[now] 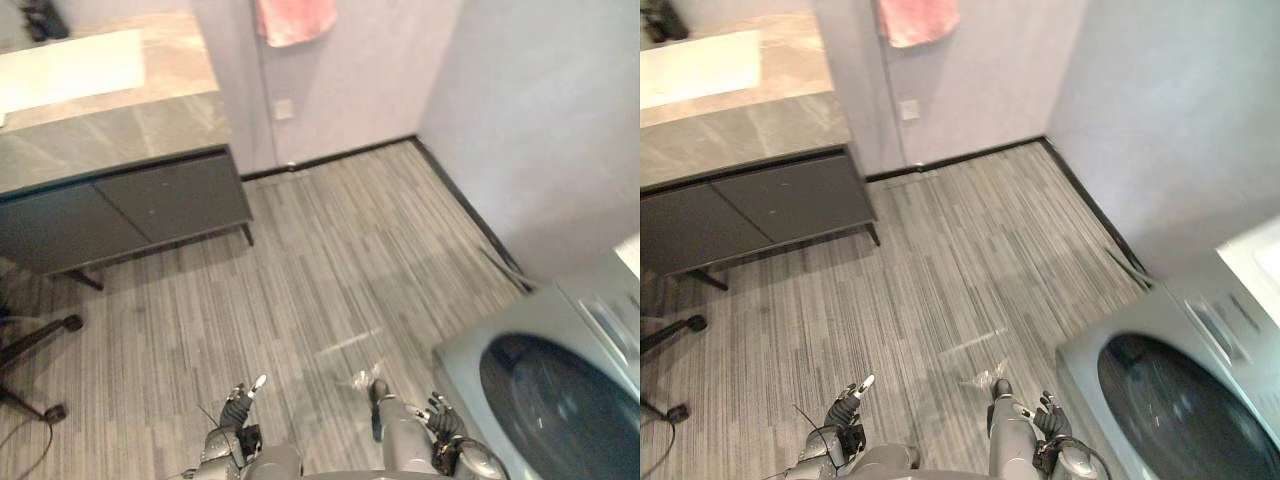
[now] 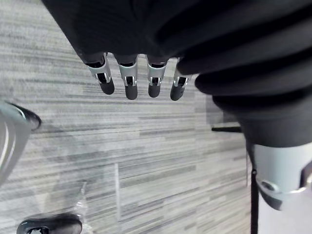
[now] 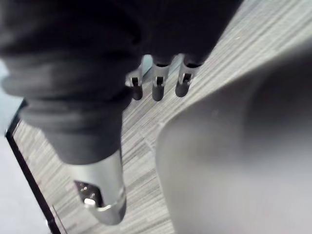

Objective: Pick up the laundry basket with both hands and put the clothes into the washing machine.

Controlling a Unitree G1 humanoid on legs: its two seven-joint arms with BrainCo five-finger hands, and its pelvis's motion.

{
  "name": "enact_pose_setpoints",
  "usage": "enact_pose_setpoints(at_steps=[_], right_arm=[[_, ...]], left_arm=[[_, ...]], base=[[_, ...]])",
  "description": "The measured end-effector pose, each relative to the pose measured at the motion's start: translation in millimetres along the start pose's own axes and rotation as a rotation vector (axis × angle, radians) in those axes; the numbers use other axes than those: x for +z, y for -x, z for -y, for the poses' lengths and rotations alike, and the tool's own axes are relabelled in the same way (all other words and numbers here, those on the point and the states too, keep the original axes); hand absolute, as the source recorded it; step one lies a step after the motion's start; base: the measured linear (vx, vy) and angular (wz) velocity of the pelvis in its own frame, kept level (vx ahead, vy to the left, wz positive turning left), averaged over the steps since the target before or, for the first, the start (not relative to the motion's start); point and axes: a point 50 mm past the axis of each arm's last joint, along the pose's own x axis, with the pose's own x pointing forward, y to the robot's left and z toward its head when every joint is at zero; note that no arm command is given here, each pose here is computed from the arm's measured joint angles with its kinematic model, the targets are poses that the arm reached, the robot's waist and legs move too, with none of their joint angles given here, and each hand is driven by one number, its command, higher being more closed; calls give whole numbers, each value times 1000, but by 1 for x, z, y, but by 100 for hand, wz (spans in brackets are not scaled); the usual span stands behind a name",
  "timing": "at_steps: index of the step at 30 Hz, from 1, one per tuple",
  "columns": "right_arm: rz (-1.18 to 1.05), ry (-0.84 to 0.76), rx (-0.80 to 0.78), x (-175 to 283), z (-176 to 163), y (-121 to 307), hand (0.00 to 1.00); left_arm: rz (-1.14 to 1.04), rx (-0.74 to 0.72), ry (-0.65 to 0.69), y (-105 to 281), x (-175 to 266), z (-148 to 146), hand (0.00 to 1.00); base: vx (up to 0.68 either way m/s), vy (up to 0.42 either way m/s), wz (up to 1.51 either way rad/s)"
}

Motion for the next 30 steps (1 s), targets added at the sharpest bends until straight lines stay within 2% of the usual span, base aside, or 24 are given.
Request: enact_pose_setpoints(at_steps=[5,11,20,30], right_arm=[[9,3,-15,3,7,0,0],[-3,4,-9,0,4,0,0],[-22,-78,-14,-3,-4,-3,0],[-97,-96,-61,-22,7,2,0]], left_arm=[[-71,-13,48,5,-21,18,0],[-54,28,108,5,-17,10,0],[-81,40,86,2,-19,3,0],[-111,-12,-57,3,-25,0,0]], base=[[339,-416,75],[164,-201,44],[96,111,35],[-32,59,-6]])
